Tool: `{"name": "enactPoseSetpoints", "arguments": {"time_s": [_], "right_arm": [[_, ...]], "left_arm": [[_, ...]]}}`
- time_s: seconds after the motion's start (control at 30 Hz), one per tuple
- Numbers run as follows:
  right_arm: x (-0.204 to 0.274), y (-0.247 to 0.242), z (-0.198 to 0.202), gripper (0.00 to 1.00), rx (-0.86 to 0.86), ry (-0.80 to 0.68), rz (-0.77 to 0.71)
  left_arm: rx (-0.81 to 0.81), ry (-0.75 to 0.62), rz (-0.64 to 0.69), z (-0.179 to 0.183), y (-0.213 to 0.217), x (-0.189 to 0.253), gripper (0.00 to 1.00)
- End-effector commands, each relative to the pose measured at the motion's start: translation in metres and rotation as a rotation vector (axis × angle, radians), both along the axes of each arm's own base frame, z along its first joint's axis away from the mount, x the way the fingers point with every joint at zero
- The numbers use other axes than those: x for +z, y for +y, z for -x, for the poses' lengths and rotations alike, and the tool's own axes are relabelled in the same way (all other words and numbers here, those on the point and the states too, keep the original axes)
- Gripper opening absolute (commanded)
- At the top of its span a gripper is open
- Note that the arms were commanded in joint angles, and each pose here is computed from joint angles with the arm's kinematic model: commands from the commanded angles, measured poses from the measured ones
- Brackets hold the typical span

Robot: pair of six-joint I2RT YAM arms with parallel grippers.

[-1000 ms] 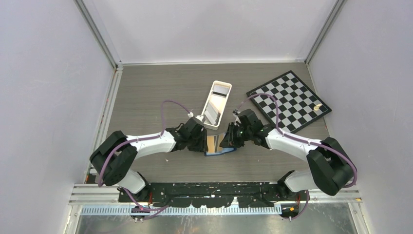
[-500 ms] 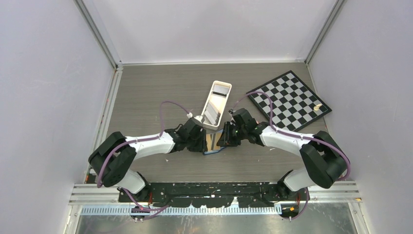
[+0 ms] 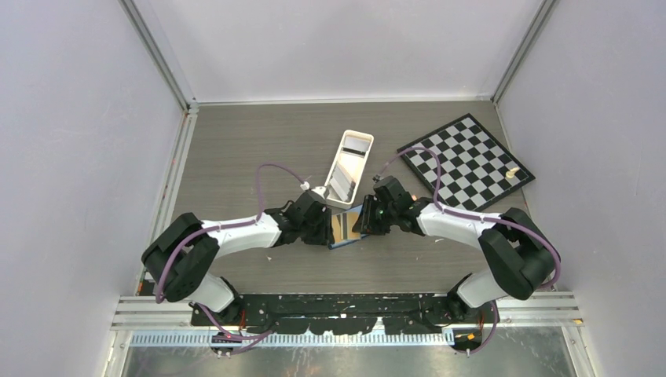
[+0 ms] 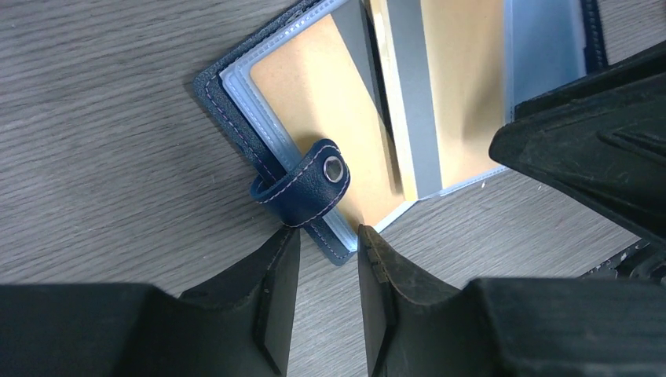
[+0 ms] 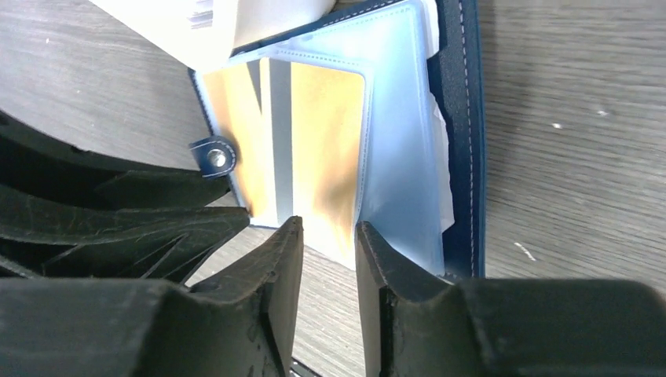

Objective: Put the credit cards into the card holder
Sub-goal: Insert the credit card into the card holder.

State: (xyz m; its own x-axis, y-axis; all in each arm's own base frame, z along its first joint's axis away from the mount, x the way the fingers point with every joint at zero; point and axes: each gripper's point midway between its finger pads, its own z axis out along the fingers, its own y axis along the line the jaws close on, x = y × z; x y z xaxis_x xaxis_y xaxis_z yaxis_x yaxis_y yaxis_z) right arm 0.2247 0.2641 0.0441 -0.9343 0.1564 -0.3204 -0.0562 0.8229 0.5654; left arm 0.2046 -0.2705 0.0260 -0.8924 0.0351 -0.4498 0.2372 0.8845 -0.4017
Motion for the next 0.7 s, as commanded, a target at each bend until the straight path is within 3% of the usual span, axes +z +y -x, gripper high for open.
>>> {"name": "enactPoseSetpoints", "arguments": {"time_s": [0.0,0.17,0.67], "right_arm": [[0.004,-0.006,-0.016,0.4,-0.061,-0.08,0.032],[0.006,-0.017,-0.017,0.48,-0.047,-0.093,0.081],[0.009,-0.033,-0.027,0.54,0.004,-0.069,0.043]], "left_arm": [[0.005,0.018,-0.009,0.003,0.005,-0.008,0.34],[0.007,0.02,-0.04,-0.001,0.007,-0.015,0.29],[0.001,0.02,-0.071,-0.004,0.008,-0.022,0.23]]}}
